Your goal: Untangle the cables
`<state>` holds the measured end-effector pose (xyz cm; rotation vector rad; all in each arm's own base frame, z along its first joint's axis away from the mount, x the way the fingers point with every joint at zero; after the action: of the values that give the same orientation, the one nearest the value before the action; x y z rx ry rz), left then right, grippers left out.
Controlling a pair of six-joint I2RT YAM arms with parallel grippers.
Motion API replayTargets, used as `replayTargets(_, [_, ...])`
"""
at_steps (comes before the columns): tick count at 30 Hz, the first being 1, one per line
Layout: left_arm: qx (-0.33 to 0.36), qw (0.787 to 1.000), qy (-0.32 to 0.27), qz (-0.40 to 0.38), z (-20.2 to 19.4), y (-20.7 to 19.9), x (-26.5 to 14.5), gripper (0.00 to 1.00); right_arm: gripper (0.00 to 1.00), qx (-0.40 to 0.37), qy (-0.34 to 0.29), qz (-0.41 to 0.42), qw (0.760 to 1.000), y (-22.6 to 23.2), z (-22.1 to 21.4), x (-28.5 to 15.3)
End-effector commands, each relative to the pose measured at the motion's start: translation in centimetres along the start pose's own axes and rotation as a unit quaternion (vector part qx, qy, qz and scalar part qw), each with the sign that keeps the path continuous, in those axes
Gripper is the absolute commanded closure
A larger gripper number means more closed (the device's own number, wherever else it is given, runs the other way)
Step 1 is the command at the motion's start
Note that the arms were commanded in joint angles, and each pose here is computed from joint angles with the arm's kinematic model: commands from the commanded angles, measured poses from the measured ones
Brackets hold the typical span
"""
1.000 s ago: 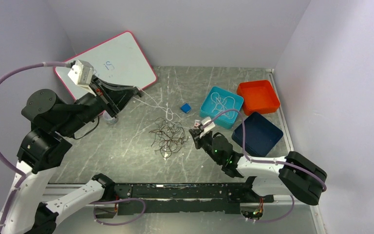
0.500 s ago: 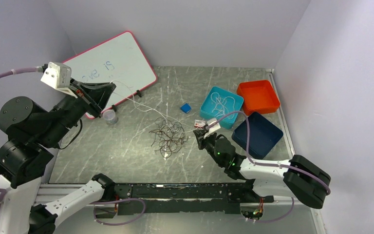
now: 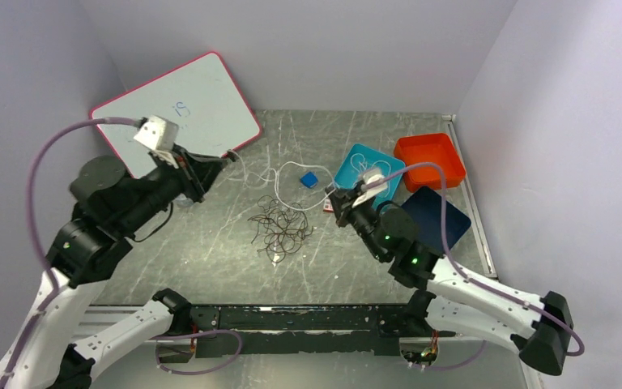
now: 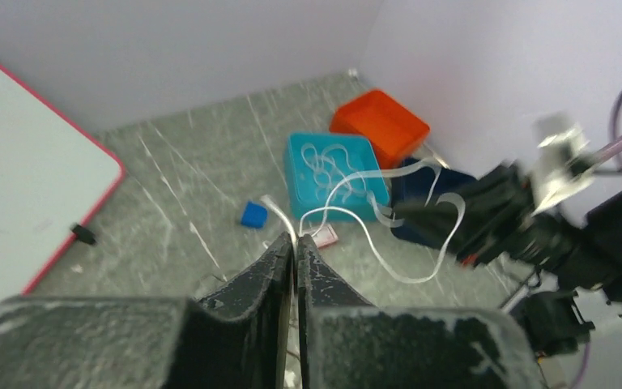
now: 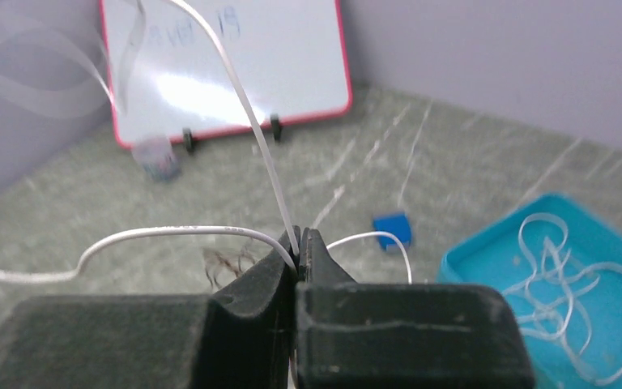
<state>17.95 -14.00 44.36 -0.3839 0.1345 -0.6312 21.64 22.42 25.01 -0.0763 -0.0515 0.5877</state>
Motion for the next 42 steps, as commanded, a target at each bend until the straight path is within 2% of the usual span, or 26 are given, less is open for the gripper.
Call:
replayTargets(1, [-0.030,0.998,0.017,-0.058,-2.1,-1.2,1.3,0.83,1.00,-0.016,0.017,-0.024,0.999,-1.6,4.2,-0.6])
replayTargets(6, [-0.042,0.996,0.038,-0.063,-4.2,-0.7,2.2,0.58,1.00,-0.024,0.034,-0.040,0.998,-2.4,7.8,-0.2])
replayTargets(12, [-0.048,0.997,0.039,-0.046,-5.1,0.1,1.9,0.43,1.00,-0.021,0.018,-0.075,0.997,-3.9,12.2,-0.3])
replayTargets(15, [-0.050,0.997,0.046,-0.033,-5.9,0.6,1.8,0.37,1.00,-0.043,0.044,-0.114,0.992,-5.2,12.3,-0.2])
replayTargets(16, [-0.051,0.997,0.049,-0.028,-6.3,0.9,1.8,0.23,1.00,-0.056,0.059,-0.129,0.988,-5.7,12.0,-0.1])
replayTargets(17, [-0.054,0.997,0.054,-0.022,-6.8,1.2,1.8,0.20,1.00,-0.069,0.068,-0.142,0.985,-6.2,11.8,0.0])
replayTargets(22, [-0.063,0.995,0.072,-0.002,-9.0,2.3,1.9,0.18,1.00,-0.120,0.082,-0.222,0.964,-9.6,10.3,0.5])
replayTargets(29, [-0.067,0.992,0.106,0.008,-11.5,3.2,2.0,0.17,1.00,-0.062,0.089,-0.229,0.967,-16.0,8.3,3.2])
replayTargets(36, [-0.091,0.989,0.113,0.010,-12.7,3.4,1.7,0.17,1.00,-0.048,0.107,-0.217,0.969,-17.6,6.7,6.0])
replayTargets(42, [-0.105,0.987,0.122,0.008,-13.8,3.5,1.7,0.17,1.00,-0.050,0.150,-0.242,0.957,-19.2,4.1,7.0])
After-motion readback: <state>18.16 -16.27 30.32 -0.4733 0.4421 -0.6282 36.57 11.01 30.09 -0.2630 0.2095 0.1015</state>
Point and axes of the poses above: each gripper's point midway between its finger pads, its own x axis out along the fingers, its own y axis along the line the jaws close on, z = x × y, the point moved 3 cm from there along -x, back along the fingers, and after that the axes turned 9 degrees about -x, right-handed, at the moved point
